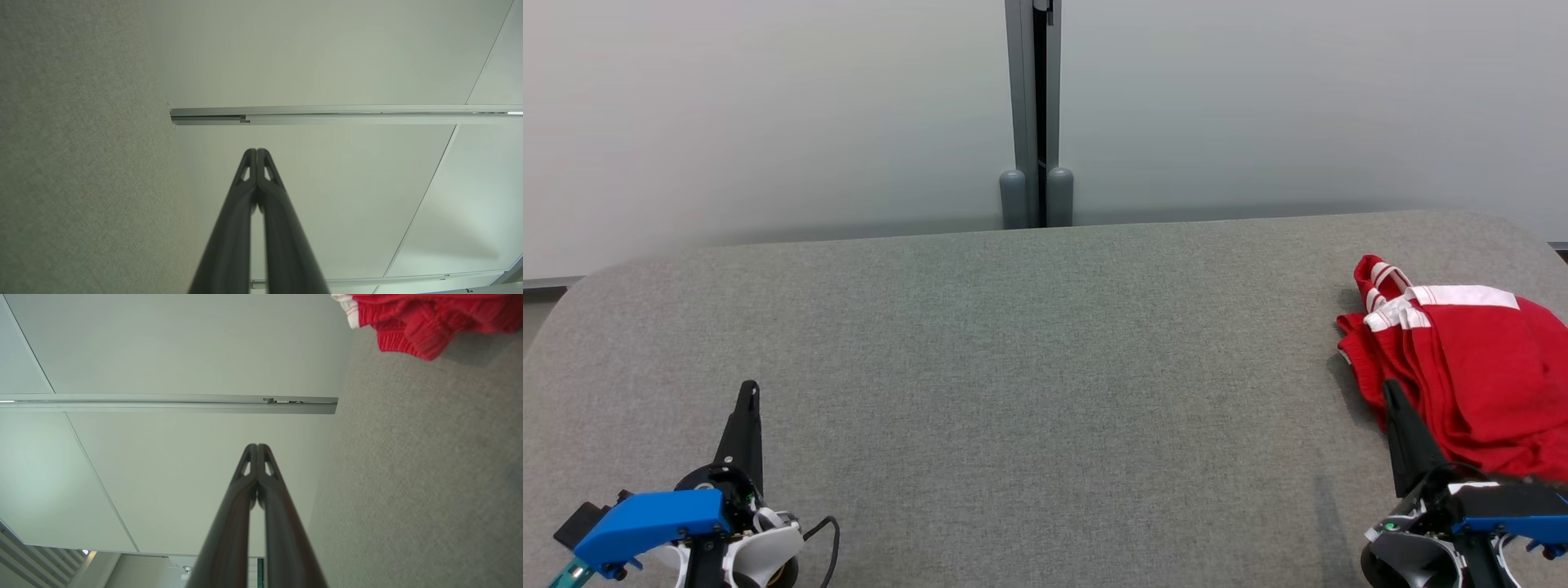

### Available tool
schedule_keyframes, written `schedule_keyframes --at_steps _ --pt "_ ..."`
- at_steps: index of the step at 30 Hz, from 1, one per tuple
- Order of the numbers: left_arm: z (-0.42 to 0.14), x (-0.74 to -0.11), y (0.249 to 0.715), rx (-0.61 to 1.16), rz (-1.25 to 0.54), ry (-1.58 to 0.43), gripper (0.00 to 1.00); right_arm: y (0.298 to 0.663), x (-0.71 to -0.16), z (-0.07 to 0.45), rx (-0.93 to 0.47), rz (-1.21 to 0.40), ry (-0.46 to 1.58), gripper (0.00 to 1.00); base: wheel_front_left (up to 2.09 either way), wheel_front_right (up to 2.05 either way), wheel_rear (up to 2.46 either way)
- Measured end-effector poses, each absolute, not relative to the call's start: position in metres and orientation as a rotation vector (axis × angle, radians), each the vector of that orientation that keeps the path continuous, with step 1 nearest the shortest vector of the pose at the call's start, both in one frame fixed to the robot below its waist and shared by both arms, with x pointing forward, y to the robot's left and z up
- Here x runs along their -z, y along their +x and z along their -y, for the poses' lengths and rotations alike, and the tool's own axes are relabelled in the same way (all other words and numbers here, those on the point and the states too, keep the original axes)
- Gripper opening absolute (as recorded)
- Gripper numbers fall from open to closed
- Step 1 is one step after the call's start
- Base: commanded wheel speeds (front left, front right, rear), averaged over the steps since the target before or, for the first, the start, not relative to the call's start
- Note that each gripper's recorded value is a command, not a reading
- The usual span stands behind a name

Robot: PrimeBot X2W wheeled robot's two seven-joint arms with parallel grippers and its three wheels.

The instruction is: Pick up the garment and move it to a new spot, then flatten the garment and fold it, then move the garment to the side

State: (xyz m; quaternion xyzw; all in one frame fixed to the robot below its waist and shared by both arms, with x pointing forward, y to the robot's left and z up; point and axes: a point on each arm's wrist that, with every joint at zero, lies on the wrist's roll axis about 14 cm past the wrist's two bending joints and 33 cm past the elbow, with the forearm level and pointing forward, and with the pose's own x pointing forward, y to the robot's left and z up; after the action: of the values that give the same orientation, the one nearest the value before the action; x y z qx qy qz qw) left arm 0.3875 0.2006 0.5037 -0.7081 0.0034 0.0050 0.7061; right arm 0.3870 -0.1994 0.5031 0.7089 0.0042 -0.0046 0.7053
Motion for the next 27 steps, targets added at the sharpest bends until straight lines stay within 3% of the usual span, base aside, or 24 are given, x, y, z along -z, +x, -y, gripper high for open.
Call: schedule_keyframes --at_steps 27 --pt "-0.2006 -0.5038 0.3875 -0.011 -0.007 -1.574 0.00 0.3871 -0.5033 0.1994 0.010 -0.009 1.576 0.00 0.00 0.00 0.00"
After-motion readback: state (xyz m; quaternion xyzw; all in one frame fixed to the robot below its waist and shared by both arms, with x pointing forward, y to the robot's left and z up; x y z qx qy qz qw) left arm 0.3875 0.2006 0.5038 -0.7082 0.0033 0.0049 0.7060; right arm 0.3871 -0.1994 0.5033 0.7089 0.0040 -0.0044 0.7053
